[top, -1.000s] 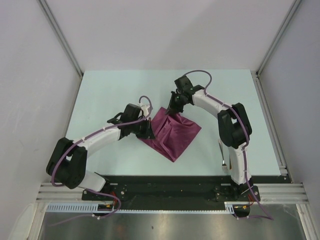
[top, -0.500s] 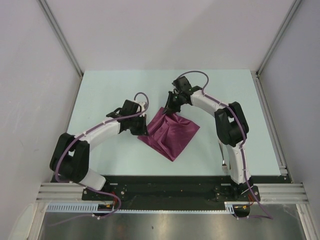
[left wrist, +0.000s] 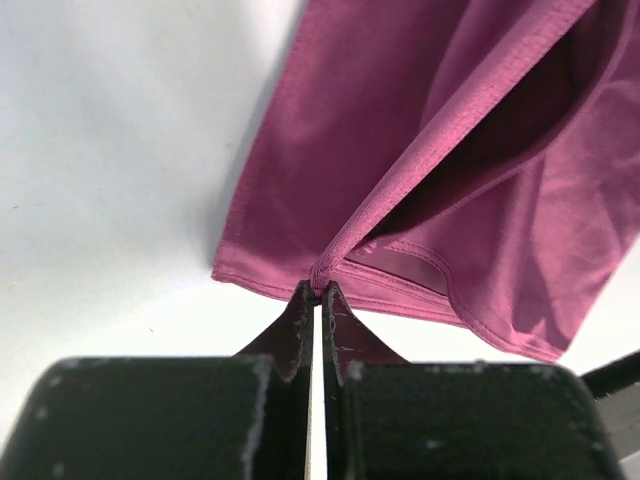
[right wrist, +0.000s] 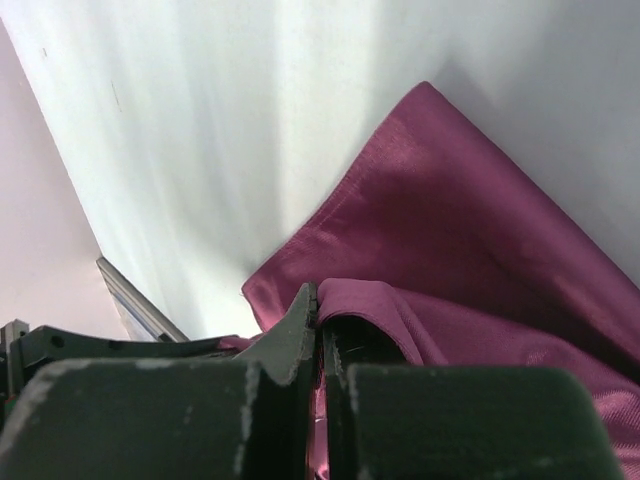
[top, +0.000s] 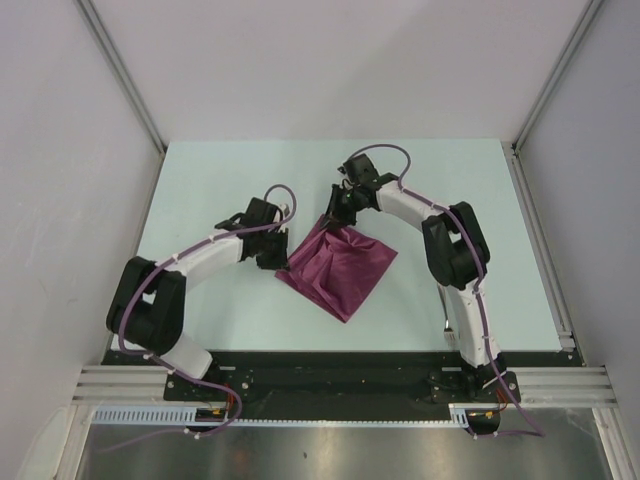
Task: Fold the napkin into a case and place the utensils inside
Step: Fold the rectangle-folded napkin at the center of the board, then smooth out the square-folded napkin at the center of the board, then rotate the square-folded napkin at the center of the board.
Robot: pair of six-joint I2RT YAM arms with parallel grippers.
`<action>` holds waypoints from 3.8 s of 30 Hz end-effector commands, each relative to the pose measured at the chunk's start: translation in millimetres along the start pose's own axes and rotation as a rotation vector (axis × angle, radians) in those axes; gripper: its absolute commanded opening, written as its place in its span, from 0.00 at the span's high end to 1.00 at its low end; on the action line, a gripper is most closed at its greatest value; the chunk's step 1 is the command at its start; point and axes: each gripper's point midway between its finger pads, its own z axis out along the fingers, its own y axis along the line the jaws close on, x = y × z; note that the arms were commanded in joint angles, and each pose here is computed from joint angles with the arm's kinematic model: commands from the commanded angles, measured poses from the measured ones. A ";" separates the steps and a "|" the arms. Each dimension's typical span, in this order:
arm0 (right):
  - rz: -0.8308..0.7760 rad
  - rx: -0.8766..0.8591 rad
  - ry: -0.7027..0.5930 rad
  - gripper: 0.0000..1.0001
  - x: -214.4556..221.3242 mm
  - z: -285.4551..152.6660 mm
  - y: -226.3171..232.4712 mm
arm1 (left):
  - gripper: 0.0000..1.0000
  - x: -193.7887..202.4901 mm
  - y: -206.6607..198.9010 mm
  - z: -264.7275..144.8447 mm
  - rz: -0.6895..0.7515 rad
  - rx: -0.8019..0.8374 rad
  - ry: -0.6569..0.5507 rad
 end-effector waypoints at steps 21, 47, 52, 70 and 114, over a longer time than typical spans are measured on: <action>-0.122 -0.091 -0.030 0.60 -34.0 10.6 25.8 | 0.59 0.8 38.4 -1.4 -0.049 -0.149 0.026; -0.176 0.035 -0.108 0.26 100.4 -154.4 -25.3 | 0.51 -39.0 5.3 23.8 0.074 0.015 0.103; -0.091 0.106 -0.126 0.26 114.2 -153.8 -58.2 | 0.92 -44.2 33.0 16.2 0.108 -0.146 0.101; 0.156 0.075 -0.290 0.46 57.9 -110.0 -135.1 | 0.30 -70.0 35.2 -45.5 0.114 -0.242 -0.083; -0.035 0.362 -0.157 0.28 7.0 -101.6 -169.9 | 0.34 -56.9 -69.6 -62.0 -0.036 0.347 -0.171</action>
